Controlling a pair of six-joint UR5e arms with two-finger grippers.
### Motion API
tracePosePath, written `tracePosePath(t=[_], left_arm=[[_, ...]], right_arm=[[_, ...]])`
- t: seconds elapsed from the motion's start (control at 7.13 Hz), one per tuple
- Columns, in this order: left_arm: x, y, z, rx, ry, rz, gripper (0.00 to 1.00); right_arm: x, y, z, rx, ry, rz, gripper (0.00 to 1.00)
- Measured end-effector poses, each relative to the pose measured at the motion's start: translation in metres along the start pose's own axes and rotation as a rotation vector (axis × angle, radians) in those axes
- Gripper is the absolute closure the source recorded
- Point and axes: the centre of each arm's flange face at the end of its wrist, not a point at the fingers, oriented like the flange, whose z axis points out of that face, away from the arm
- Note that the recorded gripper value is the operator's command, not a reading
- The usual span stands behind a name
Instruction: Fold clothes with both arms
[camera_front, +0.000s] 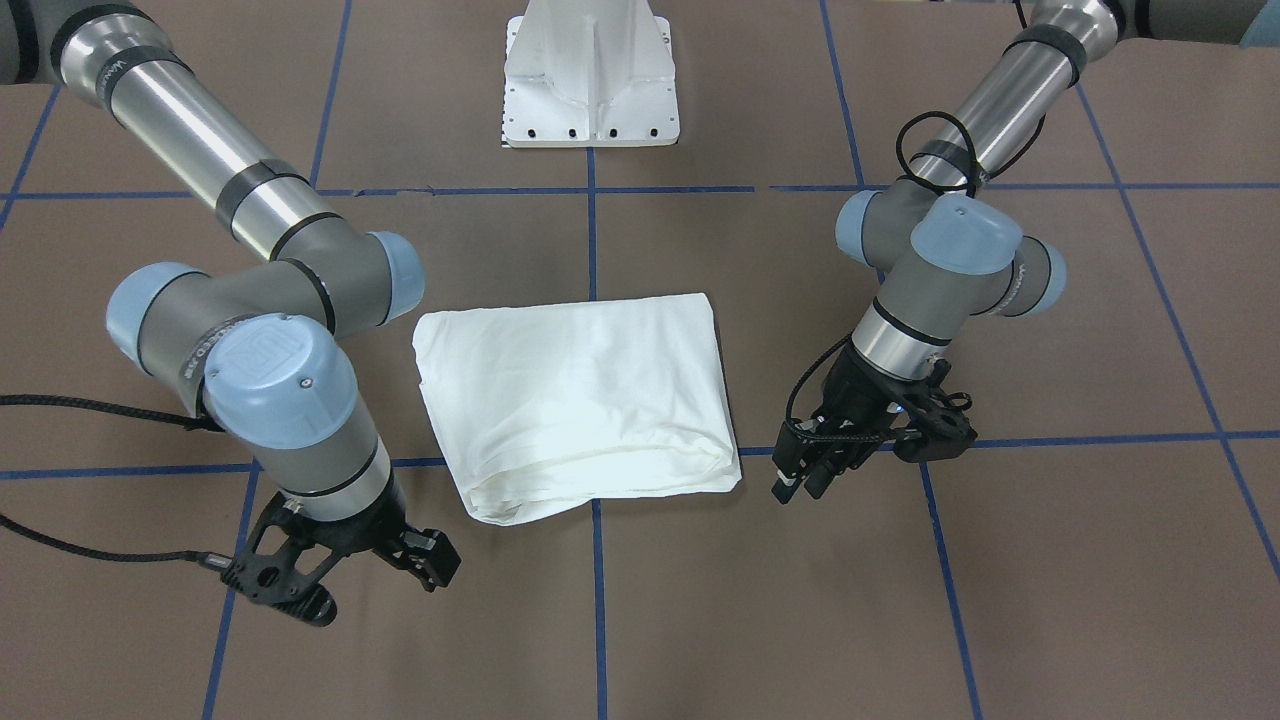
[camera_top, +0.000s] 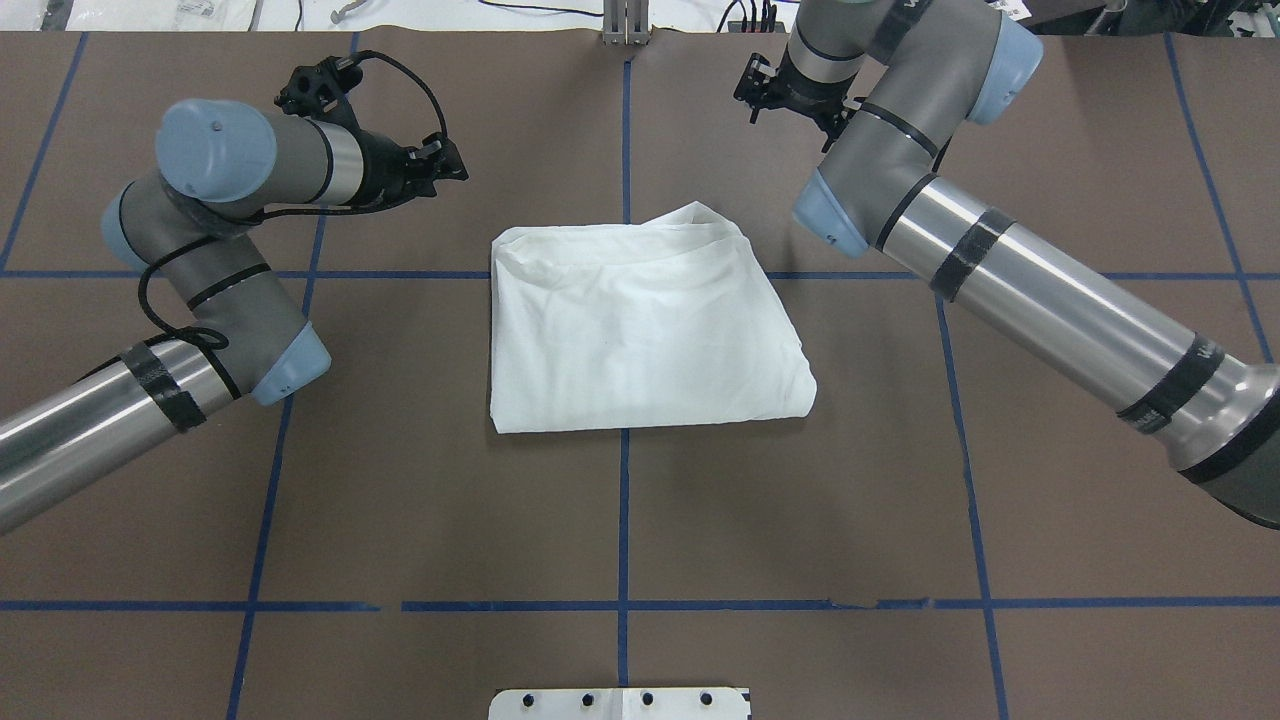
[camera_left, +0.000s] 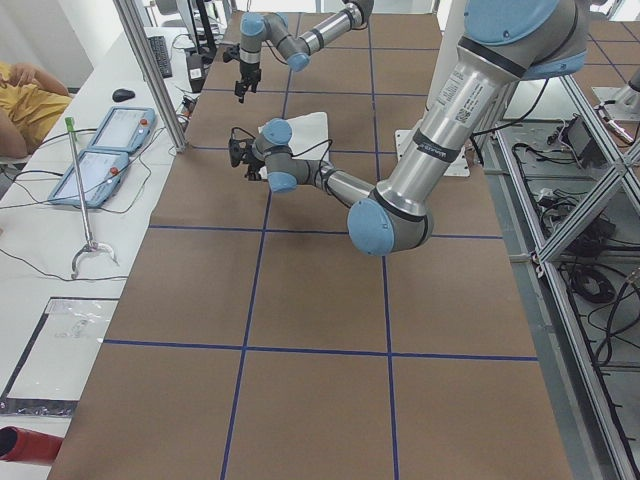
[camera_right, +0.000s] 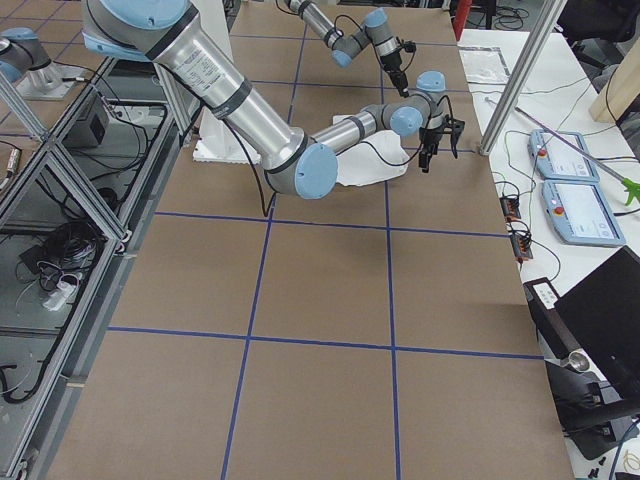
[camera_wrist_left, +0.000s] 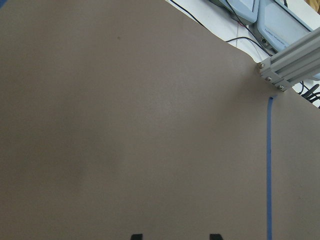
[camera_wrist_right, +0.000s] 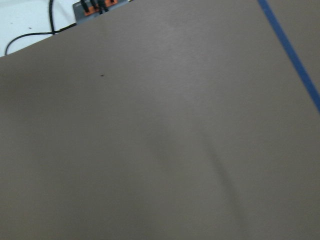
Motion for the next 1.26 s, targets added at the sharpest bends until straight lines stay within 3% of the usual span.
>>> tracePosePath(t=[0.28, 0.56, 0.84, 1.26], left_arm=[[-0.060, -0.031, -0.025, -0.062, -0.037, 0.285, 0.46], [-0.133, -0.085, -0.068, -0.106, -0.097, 0.538, 0.46], [-0.175, -0.152, -0.130, -0.185, -0.157, 0.621, 0.46], [-0.209, -0.202, -0.234, -0.262, -0.248, 0.693, 0.45]], right_arm=[[0.123, -0.053, 0.005, -0.063, 0.024, -0.182, 0.00], [0.267, -0.109, -0.007, -0.089, 0.056, -0.330, 0.00], [0.388, -0.148, -0.027, -0.125, 0.082, -0.441, 0.00], [0.497, -0.176, -0.084, -0.199, 0.062, -0.444, 0.00]])
